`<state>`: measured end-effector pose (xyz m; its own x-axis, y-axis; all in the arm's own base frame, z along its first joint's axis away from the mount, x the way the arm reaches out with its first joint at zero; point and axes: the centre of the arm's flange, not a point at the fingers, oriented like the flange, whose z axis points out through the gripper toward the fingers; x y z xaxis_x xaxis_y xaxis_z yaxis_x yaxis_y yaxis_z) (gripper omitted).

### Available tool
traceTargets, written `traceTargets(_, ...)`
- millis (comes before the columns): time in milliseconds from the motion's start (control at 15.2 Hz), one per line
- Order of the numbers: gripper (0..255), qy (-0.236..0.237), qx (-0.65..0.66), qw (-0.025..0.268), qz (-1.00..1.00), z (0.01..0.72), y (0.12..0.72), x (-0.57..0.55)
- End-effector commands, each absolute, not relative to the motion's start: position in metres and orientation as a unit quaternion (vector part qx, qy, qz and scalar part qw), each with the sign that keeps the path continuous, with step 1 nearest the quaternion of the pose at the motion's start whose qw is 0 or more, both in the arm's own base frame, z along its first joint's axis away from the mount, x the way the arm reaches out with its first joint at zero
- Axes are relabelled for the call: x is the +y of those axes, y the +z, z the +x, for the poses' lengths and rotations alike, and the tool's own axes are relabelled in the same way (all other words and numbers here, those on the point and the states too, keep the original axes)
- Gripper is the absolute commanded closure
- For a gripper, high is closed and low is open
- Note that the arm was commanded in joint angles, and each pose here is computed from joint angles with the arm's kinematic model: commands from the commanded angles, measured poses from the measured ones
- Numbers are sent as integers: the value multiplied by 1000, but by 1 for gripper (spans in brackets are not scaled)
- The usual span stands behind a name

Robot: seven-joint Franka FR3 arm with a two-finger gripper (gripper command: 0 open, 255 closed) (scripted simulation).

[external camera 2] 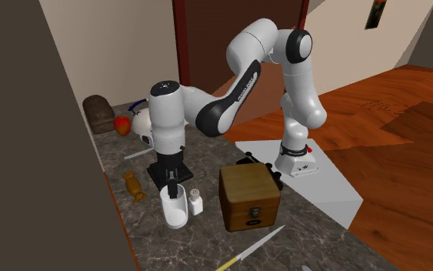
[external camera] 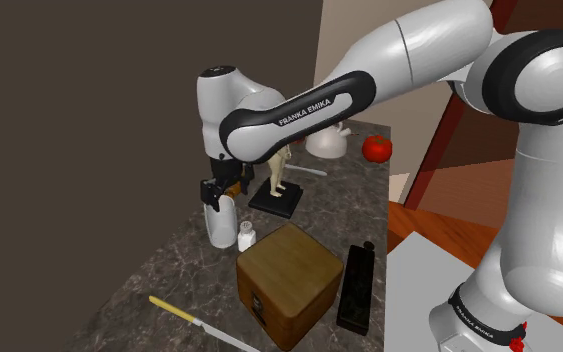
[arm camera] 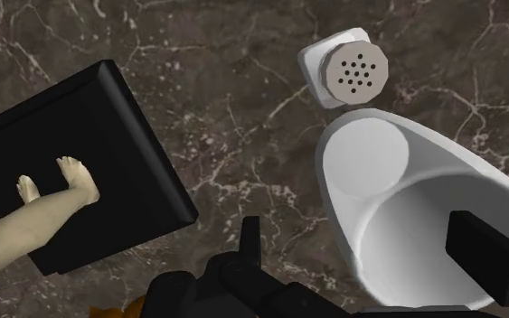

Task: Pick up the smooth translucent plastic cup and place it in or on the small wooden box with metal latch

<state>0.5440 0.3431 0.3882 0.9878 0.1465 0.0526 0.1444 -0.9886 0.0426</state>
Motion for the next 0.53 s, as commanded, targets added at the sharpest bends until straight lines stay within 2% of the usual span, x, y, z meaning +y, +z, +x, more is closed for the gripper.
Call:
traceTargets(0, 0, 28, 73, 19, 997, 545, 378, 343)
traceTargets(462, 0, 28, 73, 19, 997, 545, 370, 342)
